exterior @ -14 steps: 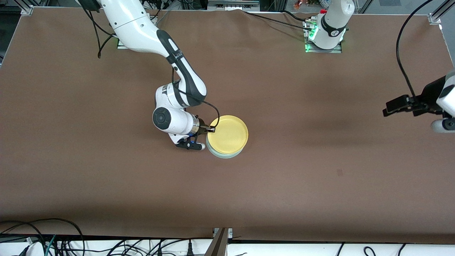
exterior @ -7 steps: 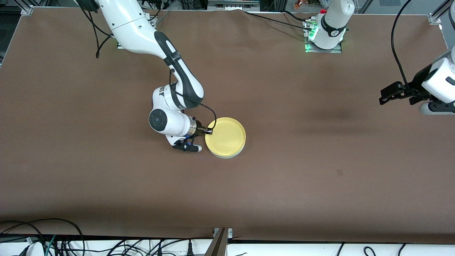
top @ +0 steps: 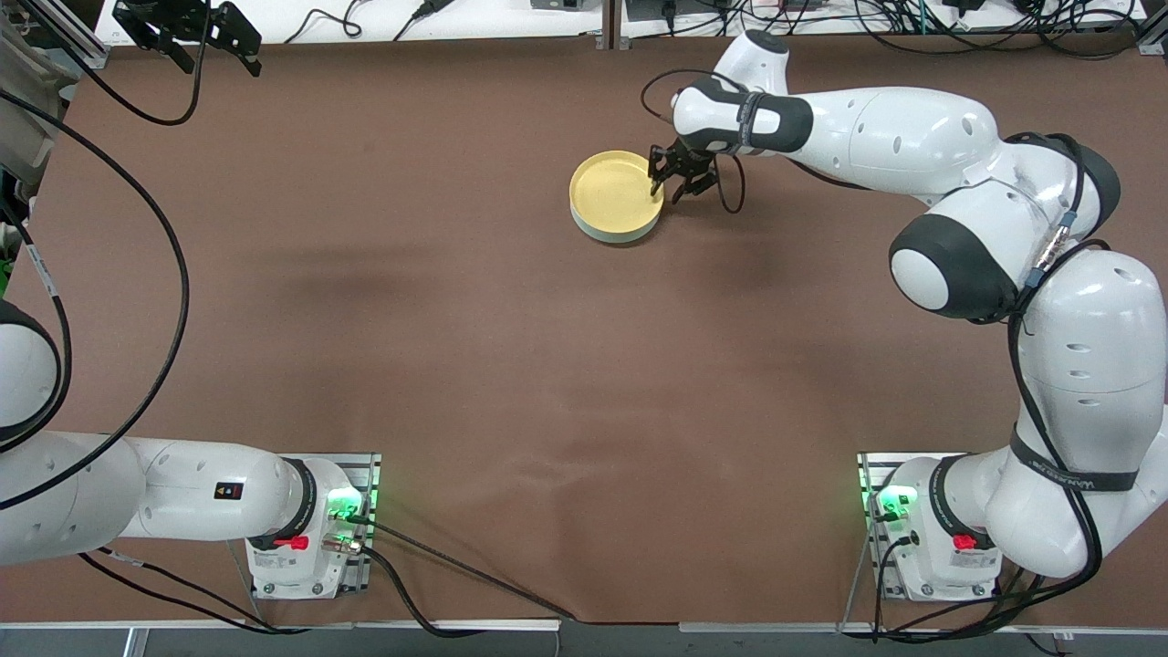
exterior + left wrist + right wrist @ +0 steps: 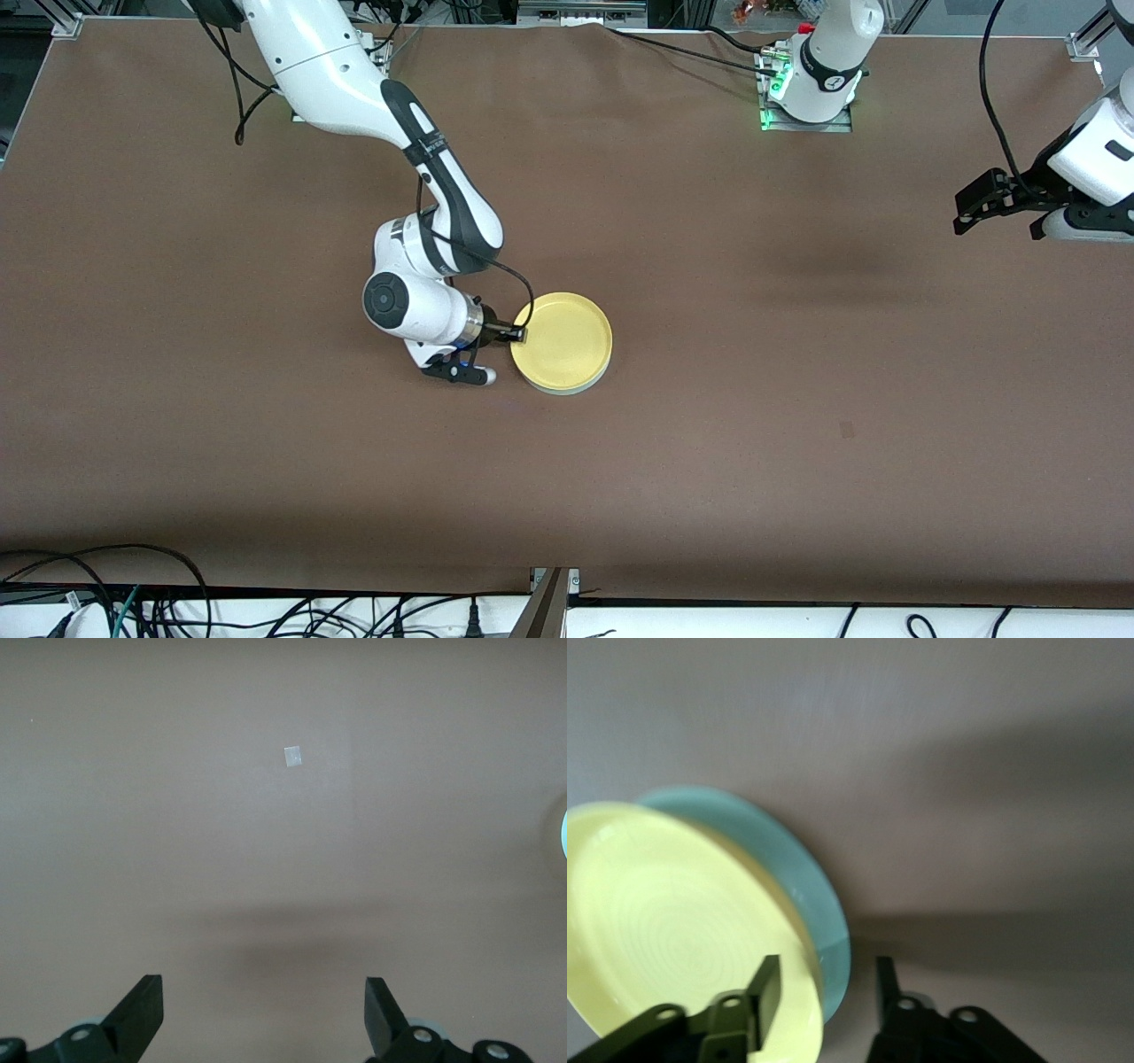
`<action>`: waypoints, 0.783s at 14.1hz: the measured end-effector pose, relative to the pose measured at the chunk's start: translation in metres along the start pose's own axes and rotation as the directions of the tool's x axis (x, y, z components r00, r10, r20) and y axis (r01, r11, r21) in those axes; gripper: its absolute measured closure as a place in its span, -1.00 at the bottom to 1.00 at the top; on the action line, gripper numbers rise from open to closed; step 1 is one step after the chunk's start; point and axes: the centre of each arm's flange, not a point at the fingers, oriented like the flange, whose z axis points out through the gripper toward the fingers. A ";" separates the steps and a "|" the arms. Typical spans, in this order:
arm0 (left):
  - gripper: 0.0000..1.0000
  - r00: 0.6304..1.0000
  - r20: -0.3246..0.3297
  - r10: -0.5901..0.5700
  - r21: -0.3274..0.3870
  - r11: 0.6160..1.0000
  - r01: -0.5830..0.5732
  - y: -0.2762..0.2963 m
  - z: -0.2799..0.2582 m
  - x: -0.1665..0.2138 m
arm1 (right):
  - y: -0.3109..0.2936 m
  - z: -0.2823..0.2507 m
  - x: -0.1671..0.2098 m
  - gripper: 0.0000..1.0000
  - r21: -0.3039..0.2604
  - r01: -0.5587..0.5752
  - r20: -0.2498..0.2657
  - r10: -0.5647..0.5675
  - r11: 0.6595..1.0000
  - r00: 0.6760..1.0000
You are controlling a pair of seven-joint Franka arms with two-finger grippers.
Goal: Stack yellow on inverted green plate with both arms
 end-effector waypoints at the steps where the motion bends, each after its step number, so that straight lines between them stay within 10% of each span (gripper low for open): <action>1: -1.00 1.000 0.002 0.003 0.000 1.000 -0.003 0.000 -0.002 -0.001 | 0.007 -0.020 0.011 -0.37 -0.021 0.017 -0.004 -0.017 1.000 1.000; 4: -1.00 1.000 0.002 0.003 0.000 1.000 -0.003 0.000 -0.003 -0.001 | 0.037 -0.089 0.040 -0.96 -0.093 0.083 0.041 -0.079 0.992 0.996; 11: -1.00 0.999 0.032 -0.018 -0.024 1.000 0.018 -0.008 -0.019 -0.004 | 0.156 -0.230 0.080 -1.00 -0.195 0.223 0.166 -0.192 0.955 0.967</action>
